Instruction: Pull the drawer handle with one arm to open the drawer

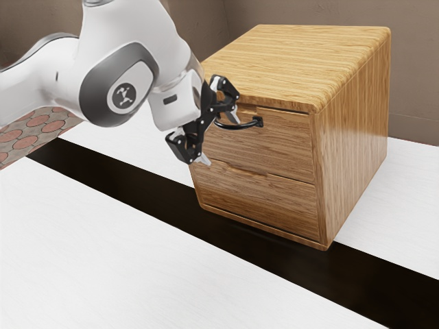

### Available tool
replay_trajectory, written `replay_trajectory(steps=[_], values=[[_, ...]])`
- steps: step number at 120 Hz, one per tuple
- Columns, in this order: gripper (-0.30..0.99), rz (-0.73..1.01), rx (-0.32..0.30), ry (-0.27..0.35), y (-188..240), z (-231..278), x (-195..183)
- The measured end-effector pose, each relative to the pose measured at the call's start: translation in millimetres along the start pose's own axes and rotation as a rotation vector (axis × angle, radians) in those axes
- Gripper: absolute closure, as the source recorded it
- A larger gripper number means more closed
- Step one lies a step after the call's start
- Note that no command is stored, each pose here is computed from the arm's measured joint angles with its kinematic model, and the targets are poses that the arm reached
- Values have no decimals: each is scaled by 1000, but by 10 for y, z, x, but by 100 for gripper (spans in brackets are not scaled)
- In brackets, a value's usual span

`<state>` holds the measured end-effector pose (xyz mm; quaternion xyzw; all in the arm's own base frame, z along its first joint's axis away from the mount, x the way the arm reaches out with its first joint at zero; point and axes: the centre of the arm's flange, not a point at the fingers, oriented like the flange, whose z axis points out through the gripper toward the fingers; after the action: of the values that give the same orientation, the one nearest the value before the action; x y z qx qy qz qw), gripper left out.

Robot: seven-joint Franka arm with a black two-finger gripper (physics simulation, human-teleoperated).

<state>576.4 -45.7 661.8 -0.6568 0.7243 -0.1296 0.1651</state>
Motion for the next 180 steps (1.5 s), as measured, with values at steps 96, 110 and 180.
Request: replay_trajectory(steps=[96,110,180], values=[[6,-33,-15,-16,64,85,-280],[6,-1,-12,2,177,-13,-94],[1,-94,83,62,1695,-1443,-770]])
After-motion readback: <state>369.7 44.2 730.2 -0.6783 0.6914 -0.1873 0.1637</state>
